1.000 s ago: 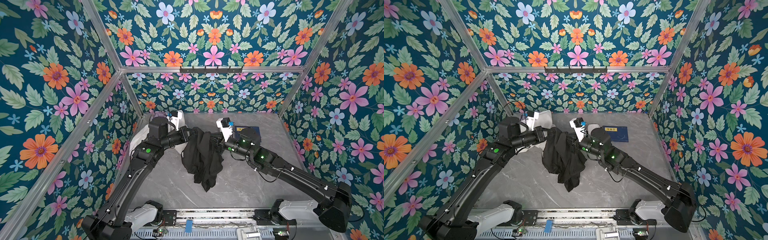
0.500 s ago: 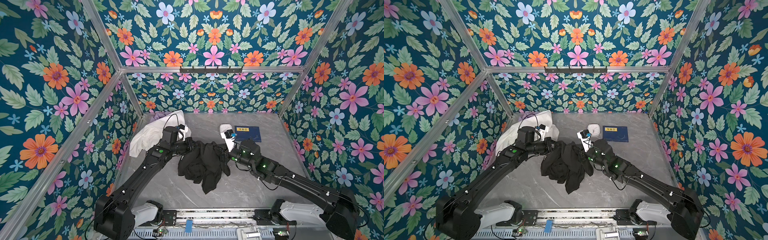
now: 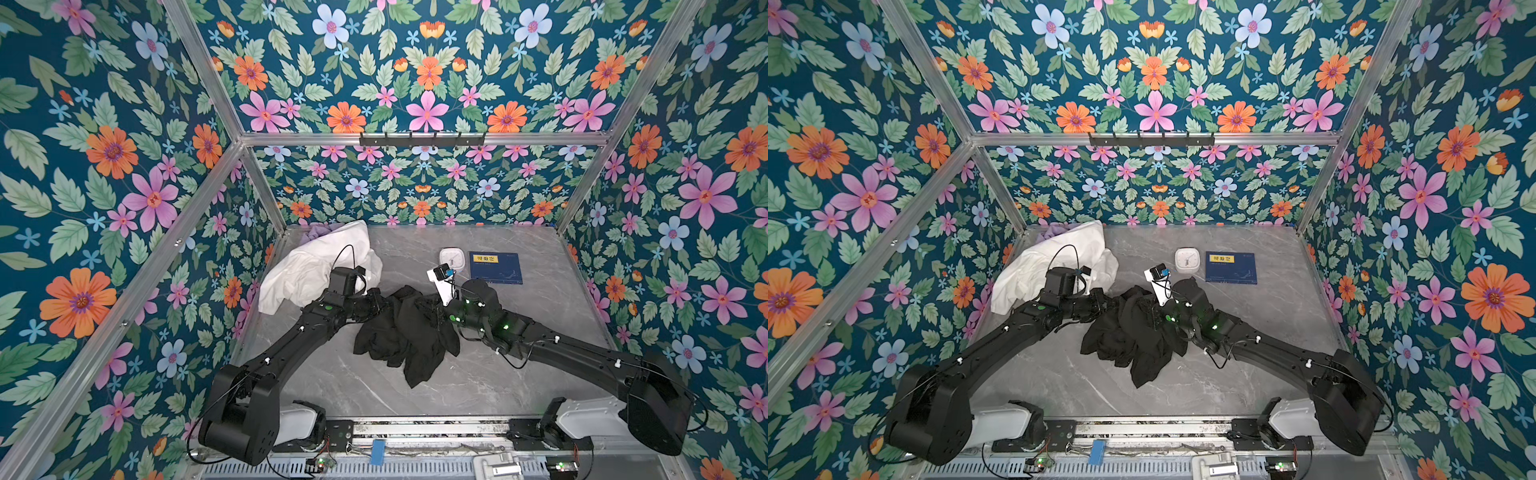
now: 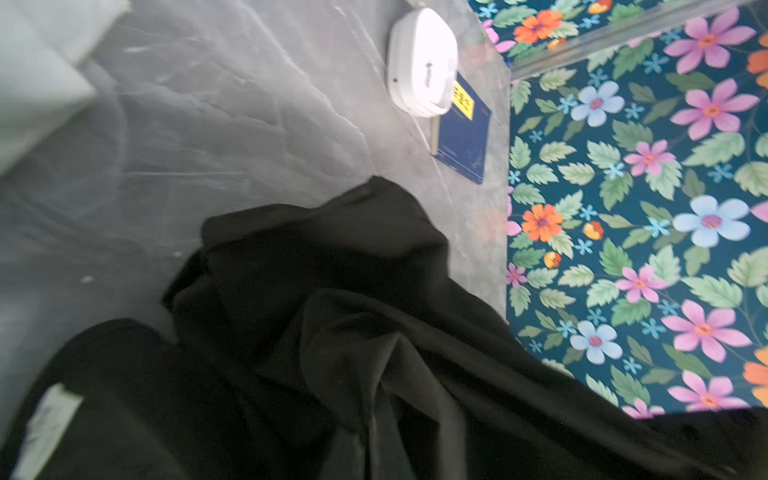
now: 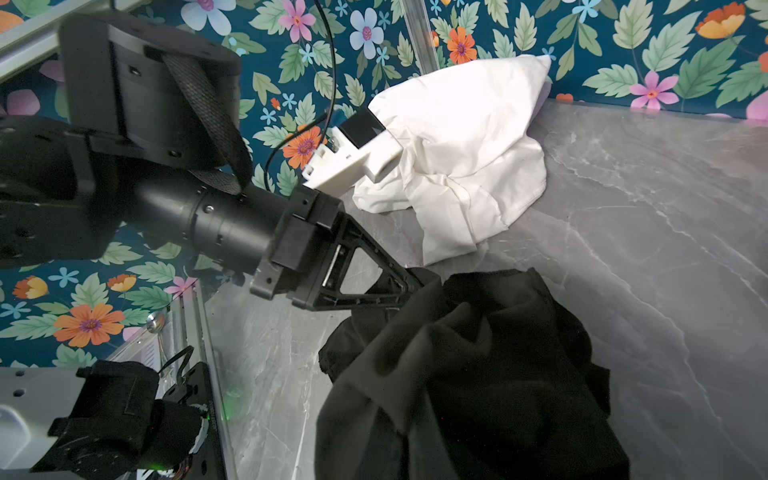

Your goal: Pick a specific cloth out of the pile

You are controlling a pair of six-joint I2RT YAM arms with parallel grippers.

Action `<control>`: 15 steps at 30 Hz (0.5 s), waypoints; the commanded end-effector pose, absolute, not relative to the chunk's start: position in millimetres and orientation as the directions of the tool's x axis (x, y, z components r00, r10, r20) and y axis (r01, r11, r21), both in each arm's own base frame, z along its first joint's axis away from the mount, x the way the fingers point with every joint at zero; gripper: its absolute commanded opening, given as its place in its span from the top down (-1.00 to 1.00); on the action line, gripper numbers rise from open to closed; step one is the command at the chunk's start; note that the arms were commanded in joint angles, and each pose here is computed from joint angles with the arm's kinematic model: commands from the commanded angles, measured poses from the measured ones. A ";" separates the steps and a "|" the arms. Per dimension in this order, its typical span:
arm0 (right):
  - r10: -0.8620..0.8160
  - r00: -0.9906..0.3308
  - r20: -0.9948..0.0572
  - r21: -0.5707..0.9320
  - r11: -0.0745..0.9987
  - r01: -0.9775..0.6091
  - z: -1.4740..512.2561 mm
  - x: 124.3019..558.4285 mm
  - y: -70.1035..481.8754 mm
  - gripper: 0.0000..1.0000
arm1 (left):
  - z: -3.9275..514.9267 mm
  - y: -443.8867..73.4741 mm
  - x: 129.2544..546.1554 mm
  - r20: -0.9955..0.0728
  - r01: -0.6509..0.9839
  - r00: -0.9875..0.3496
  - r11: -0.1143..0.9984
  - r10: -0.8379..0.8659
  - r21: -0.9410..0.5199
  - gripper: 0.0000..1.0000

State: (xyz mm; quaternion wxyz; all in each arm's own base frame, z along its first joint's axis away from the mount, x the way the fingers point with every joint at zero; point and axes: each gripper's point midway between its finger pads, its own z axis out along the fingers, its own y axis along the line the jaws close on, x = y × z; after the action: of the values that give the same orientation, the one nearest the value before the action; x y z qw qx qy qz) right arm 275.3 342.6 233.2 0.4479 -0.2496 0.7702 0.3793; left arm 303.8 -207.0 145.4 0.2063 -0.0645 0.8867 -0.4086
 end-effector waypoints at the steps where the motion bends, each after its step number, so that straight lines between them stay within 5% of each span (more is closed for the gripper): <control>1: -0.020 -0.454 -0.891 0.371 0.544 -0.752 245.1 278.8 356.6 1.00 | 152.3 -201.0 319.8 -0.374 0.087 -0.874 0.656 -0.311 -0.750 0.30; 5: -0.044 -0.455 -0.889 0.369 0.518 -0.772 239.9 282.9 374.6 1.00 | 160.1 -186.0 326.4 -0.421 0.091 -0.844 0.687 -0.331 -0.721 -0.24; 11: -0.126 -0.449 -0.885 0.350 0.455 -0.819 222.1 277.9 411.0 1.00 | 168.6 -142.4 329.5 -0.491 0.029 -0.791 0.779 -0.365 -0.626 -0.68; 15: -0.206 -0.435 -0.877 0.329 0.402 -0.854 193.3 271.1 438.7 1.00 | 169.8 -112.0 328.2 -0.500 -0.035 -0.755 0.788 -0.423 -0.614 -0.76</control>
State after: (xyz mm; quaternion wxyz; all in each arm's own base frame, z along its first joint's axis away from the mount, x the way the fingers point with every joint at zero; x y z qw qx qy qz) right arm 277.0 422.1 201.1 0.3956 -0.3231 0.7579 0.4058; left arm 331.8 -130.8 177.2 0.3214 -0.1165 0.8792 -0.3319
